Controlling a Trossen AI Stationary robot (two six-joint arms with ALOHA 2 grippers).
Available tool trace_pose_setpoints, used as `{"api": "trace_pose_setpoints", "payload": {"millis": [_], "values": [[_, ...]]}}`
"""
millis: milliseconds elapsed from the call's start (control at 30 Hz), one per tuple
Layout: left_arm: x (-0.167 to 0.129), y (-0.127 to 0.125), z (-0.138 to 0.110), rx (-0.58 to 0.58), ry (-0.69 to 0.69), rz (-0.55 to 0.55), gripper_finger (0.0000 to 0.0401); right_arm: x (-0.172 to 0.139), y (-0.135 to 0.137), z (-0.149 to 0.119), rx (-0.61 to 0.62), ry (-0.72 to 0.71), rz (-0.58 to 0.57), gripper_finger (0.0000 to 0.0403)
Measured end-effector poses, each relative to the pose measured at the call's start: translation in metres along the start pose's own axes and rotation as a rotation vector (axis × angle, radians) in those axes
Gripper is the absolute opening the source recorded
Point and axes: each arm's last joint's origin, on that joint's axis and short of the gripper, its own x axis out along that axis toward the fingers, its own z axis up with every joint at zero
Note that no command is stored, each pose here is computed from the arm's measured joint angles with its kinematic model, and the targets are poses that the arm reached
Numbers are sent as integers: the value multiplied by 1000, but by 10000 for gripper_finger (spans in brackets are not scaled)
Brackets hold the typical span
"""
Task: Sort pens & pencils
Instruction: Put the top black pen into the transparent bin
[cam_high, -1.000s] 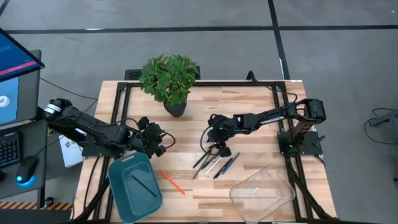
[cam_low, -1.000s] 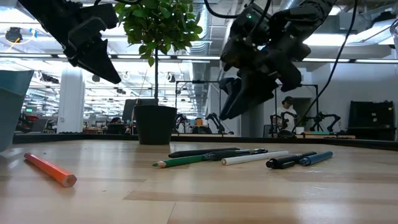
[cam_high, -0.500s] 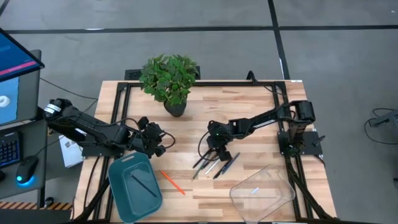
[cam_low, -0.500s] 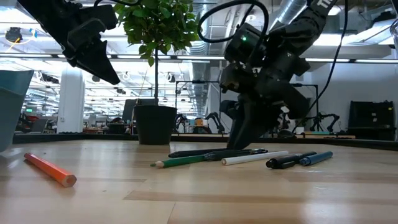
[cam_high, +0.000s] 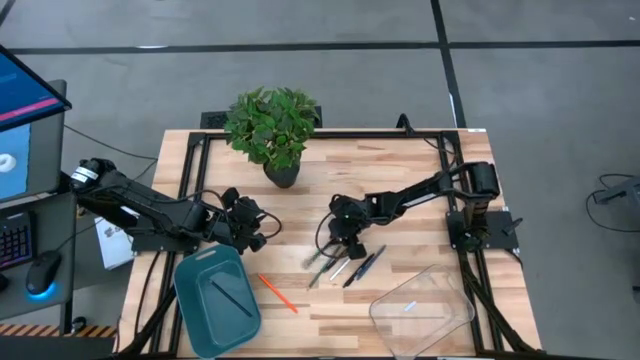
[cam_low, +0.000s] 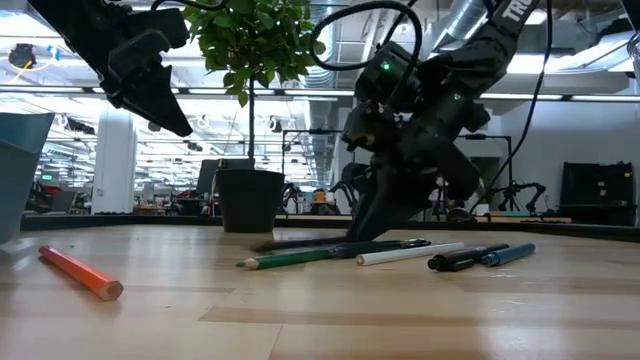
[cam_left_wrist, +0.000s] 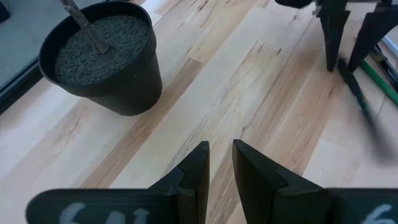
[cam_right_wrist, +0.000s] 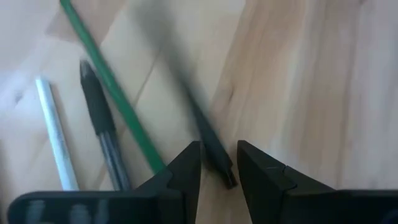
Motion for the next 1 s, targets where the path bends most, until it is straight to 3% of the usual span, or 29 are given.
{"api": "trace_pose_setpoints", "payload": {"millis": [1000], "values": [[0,0,0,-4,4,-3,63,10,0,4,49,-82,-23,127]]}}
